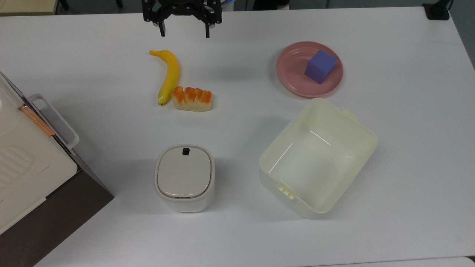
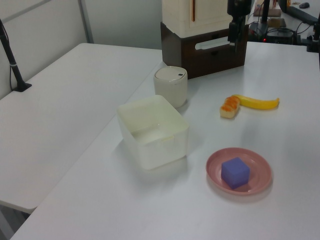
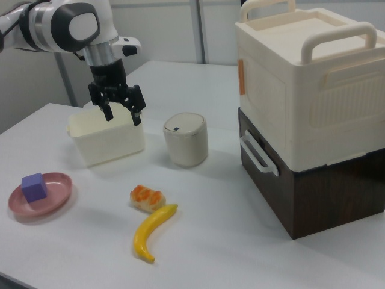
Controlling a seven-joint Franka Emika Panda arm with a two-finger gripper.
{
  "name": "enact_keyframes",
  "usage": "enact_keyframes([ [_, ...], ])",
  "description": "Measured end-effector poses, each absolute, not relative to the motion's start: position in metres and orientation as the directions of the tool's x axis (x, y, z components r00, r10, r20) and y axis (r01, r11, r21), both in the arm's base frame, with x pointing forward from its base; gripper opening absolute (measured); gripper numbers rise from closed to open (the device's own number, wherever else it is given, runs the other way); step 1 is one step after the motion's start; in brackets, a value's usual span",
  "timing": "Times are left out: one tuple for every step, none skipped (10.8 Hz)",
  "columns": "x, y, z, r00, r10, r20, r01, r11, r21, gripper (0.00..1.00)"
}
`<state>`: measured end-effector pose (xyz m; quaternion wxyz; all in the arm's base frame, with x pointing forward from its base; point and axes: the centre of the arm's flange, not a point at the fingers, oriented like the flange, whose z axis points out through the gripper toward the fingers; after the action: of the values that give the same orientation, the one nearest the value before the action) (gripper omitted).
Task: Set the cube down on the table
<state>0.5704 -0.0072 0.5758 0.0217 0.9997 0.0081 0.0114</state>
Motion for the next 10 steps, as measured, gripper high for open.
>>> enact_keyframes([
  [0.5704,-0.0072,0.5757,1.000,0.017,0.022,0.017,-0.999,0.044,1.00],
  [0.5704,-0.0072,0.5760,0.999,0.032,0.022,0.031,-0.999,0.044,1.00],
  [0.5705,-0.0072,0.5763,0.999,0.038,0.023,0.037,-0.998,0.044,1.00],
  [0.5705,-0.0072,0.5763,0.999,0.043,0.022,0.042,-0.998,0.044,1.00],
  [0.5705,-0.0072,0.5763,0.999,0.046,0.022,0.045,-0.998,0.044,1.00],
  [0.5705,-0.0072,0.5763,0.999,0.047,0.022,0.046,-0.998,0.044,1.00],
  [0.5705,-0.0072,0.5764,0.999,0.048,0.022,0.047,-0.998,0.044,1.00],
  [0.5705,-0.0072,0.5764,0.999,0.048,0.022,0.047,-0.998,0.044,1.00],
  [0.5705,-0.0072,0.5764,0.999,0.048,0.022,0.047,-0.998,0.044,1.00],
  [0.5705,-0.0073,0.5766,0.999,0.048,0.023,0.047,-0.998,0.044,1.00],
])
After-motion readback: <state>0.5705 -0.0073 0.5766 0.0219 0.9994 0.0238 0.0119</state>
